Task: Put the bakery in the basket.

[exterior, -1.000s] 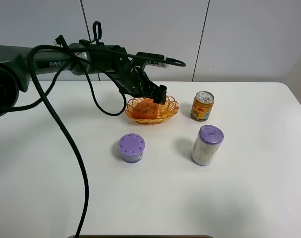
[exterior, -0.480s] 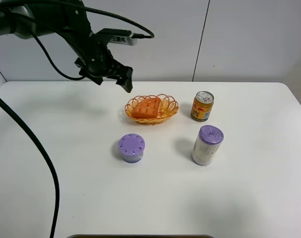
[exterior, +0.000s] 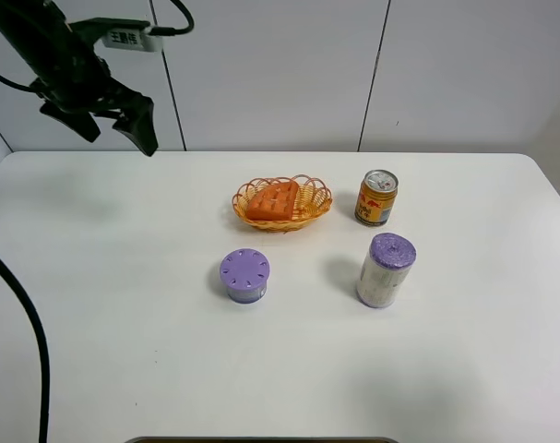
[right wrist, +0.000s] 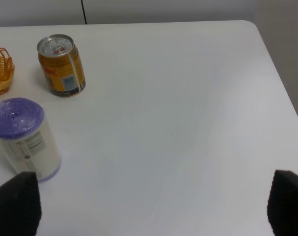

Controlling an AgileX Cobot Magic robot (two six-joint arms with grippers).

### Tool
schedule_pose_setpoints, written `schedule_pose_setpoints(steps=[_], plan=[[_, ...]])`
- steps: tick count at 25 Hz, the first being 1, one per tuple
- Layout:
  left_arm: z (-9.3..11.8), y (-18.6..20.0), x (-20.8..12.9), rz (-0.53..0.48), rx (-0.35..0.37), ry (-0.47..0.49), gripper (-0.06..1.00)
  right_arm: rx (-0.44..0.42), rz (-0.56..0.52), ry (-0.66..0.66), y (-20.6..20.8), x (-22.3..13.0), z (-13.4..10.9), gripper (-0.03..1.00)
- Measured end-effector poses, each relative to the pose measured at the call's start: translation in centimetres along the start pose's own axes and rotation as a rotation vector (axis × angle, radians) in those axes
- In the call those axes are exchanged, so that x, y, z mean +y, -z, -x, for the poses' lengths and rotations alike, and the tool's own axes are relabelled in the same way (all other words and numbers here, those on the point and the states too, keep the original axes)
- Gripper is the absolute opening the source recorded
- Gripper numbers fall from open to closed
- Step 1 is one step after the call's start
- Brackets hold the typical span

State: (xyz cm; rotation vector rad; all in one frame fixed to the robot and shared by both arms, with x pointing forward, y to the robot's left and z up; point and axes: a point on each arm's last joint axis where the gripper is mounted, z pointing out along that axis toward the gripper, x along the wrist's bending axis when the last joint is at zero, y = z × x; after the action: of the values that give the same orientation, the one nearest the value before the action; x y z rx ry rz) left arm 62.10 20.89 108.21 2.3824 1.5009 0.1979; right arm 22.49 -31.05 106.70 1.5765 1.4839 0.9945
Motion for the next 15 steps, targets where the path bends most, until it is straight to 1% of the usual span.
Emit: schedule_pose_setpoints(steps=[3,6,10,15], plan=[[-1.1,1.9,-2.1,0.006,0.015,0.041,0.99,0.000,0.000,0.000,0.0,0.0,0.0,0.91],[-1.7,3.4,-5.0,0.002,0.022,0.088,0.99,0.000,0.000,0.000,0.0,0.0,0.0,0.91],[-1.5,5.4,-9.4,0.035,0.047,0.161,0.99,0.000,0.000,0.000,0.0,0.0,0.0,0.91],[-0.6,7.8,-15.5,0.070,0.097,0.272,0.99,0.000,0.000,0.000,0.0,0.0,0.0,0.91]])
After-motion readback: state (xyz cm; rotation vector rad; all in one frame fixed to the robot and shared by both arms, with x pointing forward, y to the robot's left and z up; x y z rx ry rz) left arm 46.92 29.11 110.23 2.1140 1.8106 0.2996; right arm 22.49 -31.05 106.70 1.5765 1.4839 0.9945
